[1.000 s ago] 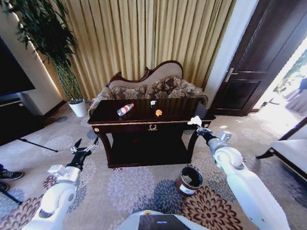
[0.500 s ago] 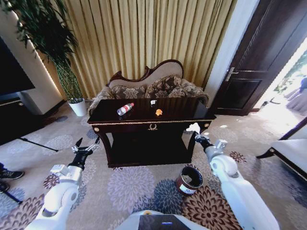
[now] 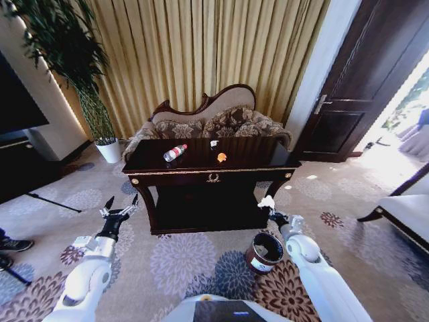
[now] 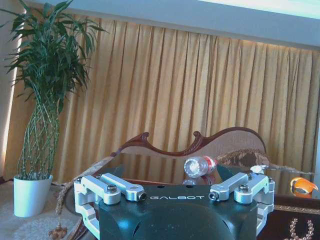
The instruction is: Move to the front of the table and place the trash on the table into the trash bin.
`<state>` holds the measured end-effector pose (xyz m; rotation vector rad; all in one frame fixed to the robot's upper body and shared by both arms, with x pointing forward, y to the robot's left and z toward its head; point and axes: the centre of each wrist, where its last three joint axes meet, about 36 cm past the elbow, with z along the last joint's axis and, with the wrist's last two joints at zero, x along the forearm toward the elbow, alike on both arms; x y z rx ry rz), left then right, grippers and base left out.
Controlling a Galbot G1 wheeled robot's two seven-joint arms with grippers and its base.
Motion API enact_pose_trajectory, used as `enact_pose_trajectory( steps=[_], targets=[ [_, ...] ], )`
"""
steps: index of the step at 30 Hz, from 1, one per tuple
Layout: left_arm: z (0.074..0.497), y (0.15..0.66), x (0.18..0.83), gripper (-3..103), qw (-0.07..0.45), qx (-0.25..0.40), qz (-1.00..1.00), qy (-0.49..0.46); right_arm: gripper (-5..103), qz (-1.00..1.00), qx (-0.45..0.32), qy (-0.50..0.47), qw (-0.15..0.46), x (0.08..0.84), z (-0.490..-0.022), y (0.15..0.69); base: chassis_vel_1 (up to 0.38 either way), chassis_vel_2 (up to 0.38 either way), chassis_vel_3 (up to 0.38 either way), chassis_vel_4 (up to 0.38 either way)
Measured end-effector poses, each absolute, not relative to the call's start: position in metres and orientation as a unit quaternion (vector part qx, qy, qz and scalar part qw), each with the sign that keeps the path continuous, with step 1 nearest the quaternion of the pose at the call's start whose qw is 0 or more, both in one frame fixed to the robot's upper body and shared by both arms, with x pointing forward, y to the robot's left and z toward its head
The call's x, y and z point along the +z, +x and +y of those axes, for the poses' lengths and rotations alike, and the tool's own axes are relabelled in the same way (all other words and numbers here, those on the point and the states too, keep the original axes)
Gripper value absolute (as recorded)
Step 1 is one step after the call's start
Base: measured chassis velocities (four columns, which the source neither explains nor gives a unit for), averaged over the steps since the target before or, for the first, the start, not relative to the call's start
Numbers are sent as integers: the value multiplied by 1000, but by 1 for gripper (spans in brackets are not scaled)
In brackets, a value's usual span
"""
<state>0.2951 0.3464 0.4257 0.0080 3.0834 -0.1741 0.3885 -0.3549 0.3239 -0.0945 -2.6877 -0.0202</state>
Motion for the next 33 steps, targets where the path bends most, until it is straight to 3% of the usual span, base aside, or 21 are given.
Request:
enact_pose_trajectory(
  steps=[13, 33],
  targets=[
    [352, 294, 427, 100, 37, -52, 998, -4, 0, -942, 67, -63, 322, 218, -385, 367, 0, 0, 0, 0],
    [352, 296, 429, 100, 38, -40, 998, 6, 0, -929, 91, -58, 354, 136, -370, 394, 0, 0, 0, 0]
  ],
)
